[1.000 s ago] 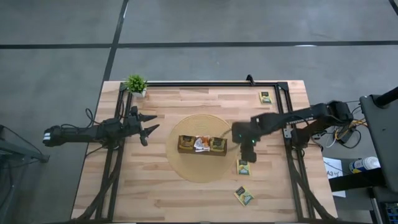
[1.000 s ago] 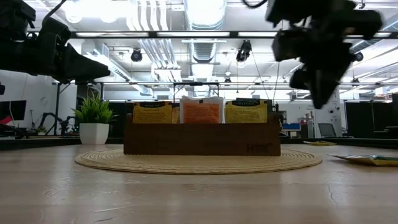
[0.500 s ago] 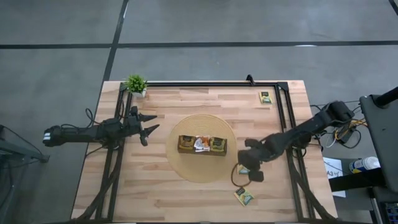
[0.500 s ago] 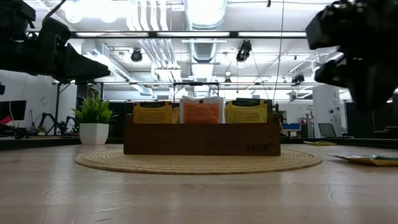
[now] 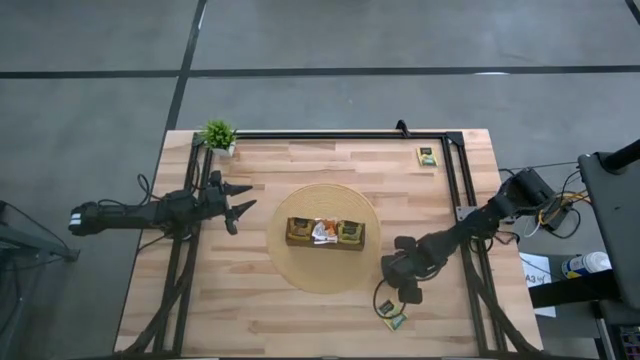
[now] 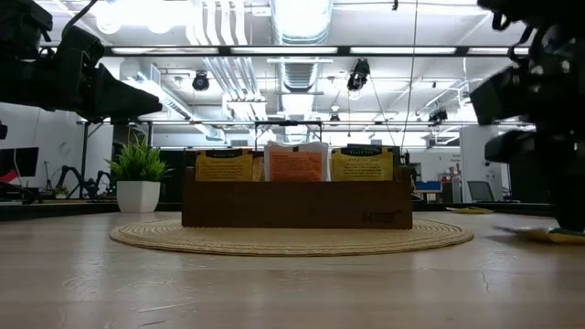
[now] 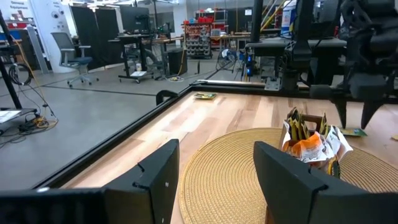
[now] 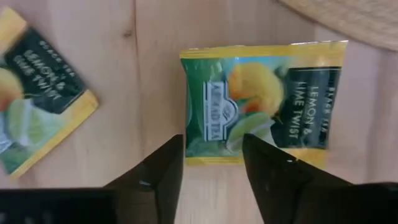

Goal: Pick & Place Tea
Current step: Put the middle lemon tea sachet into the right section of the wooden organizer

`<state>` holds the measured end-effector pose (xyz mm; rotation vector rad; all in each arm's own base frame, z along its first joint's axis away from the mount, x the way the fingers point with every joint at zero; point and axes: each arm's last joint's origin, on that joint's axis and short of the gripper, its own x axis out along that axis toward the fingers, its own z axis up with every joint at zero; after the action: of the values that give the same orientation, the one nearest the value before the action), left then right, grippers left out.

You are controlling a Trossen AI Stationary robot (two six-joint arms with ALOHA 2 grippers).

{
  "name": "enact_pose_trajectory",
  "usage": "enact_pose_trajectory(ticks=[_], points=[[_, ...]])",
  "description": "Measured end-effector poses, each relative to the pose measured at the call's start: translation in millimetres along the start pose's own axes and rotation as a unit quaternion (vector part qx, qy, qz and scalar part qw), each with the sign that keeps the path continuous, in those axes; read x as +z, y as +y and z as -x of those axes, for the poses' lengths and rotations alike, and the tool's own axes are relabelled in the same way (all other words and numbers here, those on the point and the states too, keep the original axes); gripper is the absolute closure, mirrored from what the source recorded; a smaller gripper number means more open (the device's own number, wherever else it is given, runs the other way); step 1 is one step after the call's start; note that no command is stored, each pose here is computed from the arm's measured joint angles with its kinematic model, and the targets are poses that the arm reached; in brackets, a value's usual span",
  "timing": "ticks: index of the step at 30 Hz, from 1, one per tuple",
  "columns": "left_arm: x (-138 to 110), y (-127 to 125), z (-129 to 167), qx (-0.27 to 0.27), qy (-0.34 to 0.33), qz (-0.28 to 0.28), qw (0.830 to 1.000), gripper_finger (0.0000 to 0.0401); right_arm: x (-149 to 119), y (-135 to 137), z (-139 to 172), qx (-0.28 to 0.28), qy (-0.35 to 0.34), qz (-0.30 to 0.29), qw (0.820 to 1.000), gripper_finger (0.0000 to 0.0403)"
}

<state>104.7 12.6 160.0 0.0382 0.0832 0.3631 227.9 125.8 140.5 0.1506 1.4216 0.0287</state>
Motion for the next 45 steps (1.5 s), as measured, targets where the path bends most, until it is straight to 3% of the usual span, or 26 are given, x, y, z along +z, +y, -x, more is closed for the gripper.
enact_pose_trajectory(ticks=[5,9,13,19,27,36,45], points=[[0,0,0,0.0,0.0,0.0,1.0,0.0199,3,1,-15,-0.017,0.02,-0.001,1.0,0.0212],[0,0,0,0.0,0.0,0.0,1.0,0.0199,6,2,-22,-0.039,0.018,-0.009,0.999,0.0217],[0,0,0,0.0,0.0,0.0,1.0,0.0199,6,1,-21,-0.051,0.007,-0.025,0.998,0.0262],[0,0,0,0.0,0.0,0.0,1.0,0.0199,6,0,-17,-0.054,-0.002,-0.026,0.998,0.0374],[0,0,0,0.0,0.0,0.0,1.0,0.0199,13,12,0,-0.074,-0.049,0.028,0.996,0.0393],[0,0,0,0.0,0.0,0.0,1.0,0.0199,47,28,22,-0.183,-0.147,0.097,0.967,0.0394],[0,0,0,0.0,0.0,0.0,1.0,0.0199,78,41,10,-0.311,-0.174,0.147,0.923,0.0394]])
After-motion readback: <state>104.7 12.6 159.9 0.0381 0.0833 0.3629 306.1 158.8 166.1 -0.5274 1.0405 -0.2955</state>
